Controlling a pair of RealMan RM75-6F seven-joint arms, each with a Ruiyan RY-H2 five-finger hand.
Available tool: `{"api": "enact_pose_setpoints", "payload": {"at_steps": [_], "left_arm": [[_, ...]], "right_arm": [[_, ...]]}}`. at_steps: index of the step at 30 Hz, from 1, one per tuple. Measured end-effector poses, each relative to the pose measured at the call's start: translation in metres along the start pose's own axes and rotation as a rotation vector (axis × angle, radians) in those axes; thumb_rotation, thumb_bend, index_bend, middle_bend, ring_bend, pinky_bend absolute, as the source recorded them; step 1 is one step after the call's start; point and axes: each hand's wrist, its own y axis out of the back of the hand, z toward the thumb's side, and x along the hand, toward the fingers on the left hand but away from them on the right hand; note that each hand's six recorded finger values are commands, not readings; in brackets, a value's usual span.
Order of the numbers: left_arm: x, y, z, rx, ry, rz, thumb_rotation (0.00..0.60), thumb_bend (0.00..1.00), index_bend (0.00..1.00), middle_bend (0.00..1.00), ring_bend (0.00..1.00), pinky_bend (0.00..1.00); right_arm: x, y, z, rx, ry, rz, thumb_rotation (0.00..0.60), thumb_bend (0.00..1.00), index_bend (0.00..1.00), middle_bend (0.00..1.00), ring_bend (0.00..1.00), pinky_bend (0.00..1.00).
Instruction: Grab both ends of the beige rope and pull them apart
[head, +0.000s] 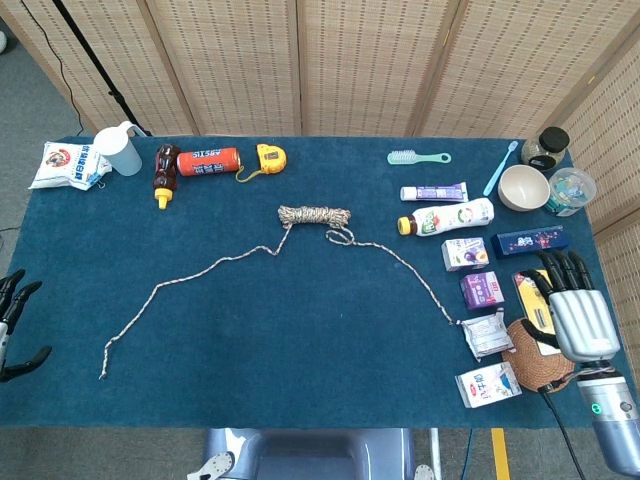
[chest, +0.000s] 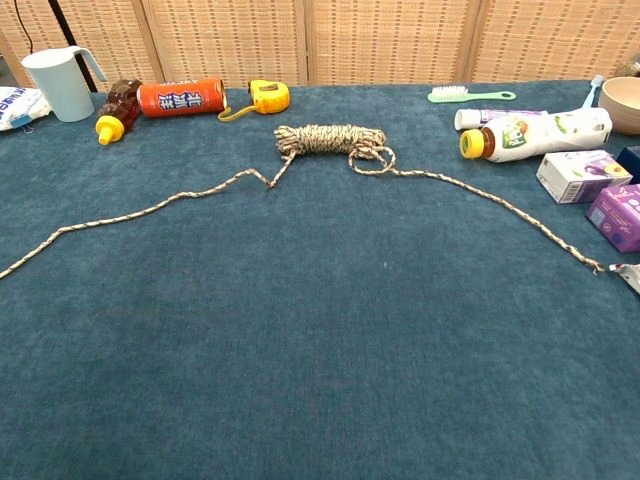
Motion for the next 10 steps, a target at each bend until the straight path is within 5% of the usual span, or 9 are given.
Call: {"api": "enact_pose_setpoints", "payload": {"at_steps": [10], "left_arm": [[-0.025, -0.008, 0.004, 0.000, 0.012, -0.011, 0.600, 0.19, 0.15, 0.00, 0.00, 0.00]], "right_arm": [[0.043, 0.003, -0.014, 0.034, -0.101, 0.000, 0.600, 0.22, 0.26, 0.10, 0.06, 0.00]]}}
